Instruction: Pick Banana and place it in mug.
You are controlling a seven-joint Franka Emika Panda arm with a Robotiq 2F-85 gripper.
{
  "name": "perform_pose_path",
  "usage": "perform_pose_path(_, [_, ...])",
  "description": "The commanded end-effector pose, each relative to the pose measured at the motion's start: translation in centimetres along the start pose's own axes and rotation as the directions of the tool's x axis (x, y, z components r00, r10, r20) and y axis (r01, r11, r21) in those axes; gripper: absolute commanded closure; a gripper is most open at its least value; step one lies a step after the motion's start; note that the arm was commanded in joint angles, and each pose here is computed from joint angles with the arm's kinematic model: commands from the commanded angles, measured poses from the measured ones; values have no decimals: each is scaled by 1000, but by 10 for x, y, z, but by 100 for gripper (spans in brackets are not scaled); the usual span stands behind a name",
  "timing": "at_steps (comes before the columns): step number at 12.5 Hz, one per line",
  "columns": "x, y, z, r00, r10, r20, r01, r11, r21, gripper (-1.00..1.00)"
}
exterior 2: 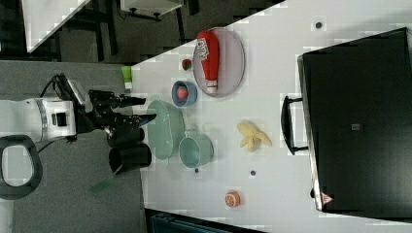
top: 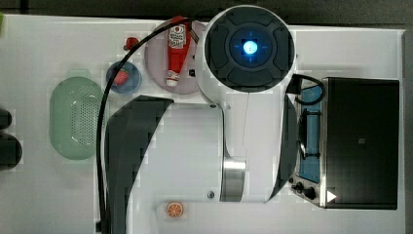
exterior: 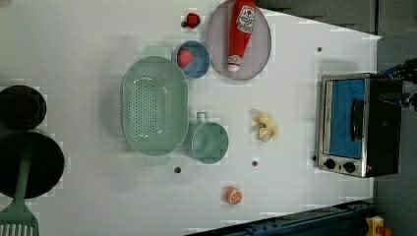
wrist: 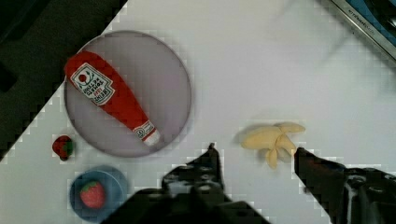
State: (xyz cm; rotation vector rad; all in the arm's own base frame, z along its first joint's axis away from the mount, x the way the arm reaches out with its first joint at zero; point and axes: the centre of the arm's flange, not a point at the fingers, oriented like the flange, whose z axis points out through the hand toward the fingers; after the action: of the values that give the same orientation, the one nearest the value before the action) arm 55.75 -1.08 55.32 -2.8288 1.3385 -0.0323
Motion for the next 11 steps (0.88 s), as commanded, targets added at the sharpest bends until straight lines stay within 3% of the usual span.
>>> perform_pose_path(1, [-73,88,-75,1000,-26,8,26,999,-21,-59])
perform_pose_path(3, [-73,87,-72,1000,-27,12,28,999,-26,-99])
perform_pose_path(8, [-62,79,6,993,-82,81,89,992,-89,-100])
perform_pose_path(11, [-57,75,79,988,-125,89,133,987,-88,-100])
